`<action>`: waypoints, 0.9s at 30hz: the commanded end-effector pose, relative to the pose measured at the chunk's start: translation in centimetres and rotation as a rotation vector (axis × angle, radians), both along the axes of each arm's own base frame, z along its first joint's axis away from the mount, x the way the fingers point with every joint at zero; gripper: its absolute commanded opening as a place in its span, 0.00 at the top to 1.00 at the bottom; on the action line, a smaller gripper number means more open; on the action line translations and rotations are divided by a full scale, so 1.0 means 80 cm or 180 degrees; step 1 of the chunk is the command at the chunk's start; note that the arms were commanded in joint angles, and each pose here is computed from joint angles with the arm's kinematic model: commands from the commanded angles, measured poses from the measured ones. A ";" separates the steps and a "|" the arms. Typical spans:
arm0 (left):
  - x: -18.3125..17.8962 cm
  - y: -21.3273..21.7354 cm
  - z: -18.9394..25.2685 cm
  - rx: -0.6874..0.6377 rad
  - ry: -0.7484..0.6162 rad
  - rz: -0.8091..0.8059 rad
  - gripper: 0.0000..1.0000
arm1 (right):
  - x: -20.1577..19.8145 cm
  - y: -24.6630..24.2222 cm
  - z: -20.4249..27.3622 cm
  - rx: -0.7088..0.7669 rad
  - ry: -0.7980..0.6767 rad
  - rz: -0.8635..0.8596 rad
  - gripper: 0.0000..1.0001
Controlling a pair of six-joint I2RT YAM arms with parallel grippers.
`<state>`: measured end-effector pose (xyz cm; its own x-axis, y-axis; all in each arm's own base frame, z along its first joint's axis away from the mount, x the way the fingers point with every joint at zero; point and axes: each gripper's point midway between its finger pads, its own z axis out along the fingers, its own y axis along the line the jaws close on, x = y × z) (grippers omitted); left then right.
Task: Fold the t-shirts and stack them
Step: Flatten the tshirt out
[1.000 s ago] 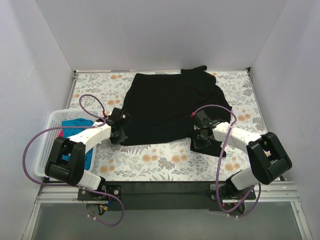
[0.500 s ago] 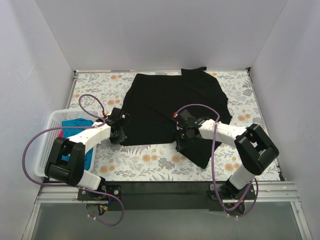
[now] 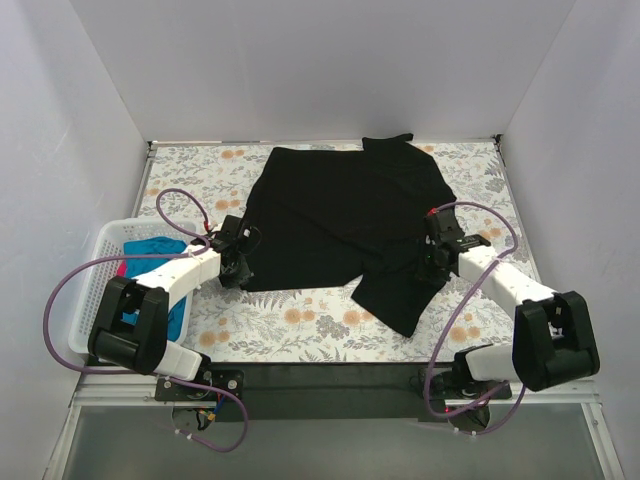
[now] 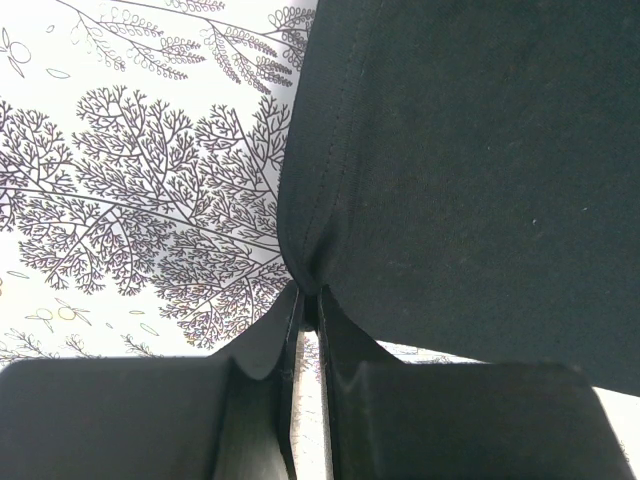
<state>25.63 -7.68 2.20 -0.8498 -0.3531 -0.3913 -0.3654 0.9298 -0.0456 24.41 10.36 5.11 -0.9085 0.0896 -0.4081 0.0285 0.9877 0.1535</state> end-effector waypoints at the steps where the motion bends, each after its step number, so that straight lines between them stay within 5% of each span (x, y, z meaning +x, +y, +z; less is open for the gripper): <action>1: 0.005 0.004 0.014 0.0021 -0.0174 0.0010 1.00 | 0.015 -0.046 -0.018 -0.0217 0.0024 -0.0176 0.70; 14: 0.007 -0.001 0.018 -0.0061 -0.0226 -0.0002 1.00 | 0.116 -0.141 -0.057 -0.0585 0.0033 -0.0627 0.71; 20: 0.008 -0.001 0.021 -0.0073 -0.0261 0.0008 1.00 | 0.120 -0.128 0.003 -0.0432 -0.0301 -0.0642 0.67; 24: 0.010 -0.003 0.024 -0.0090 -0.0296 0.0007 1.00 | 0.070 -0.140 0.013 -0.0565 -0.0223 -0.0809 0.43; 27: 0.009 -0.002 0.024 -0.0084 -0.0293 0.0009 1.00 | 0.025 -0.142 0.007 -0.0582 -0.0030 -0.0907 0.34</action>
<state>25.94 -7.90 3.20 -0.8327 -0.3603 -0.4204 -0.3613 0.9290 -0.0806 30.31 -0.21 6.64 -0.8241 0.2290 -0.5180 0.2514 0.9675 0.0277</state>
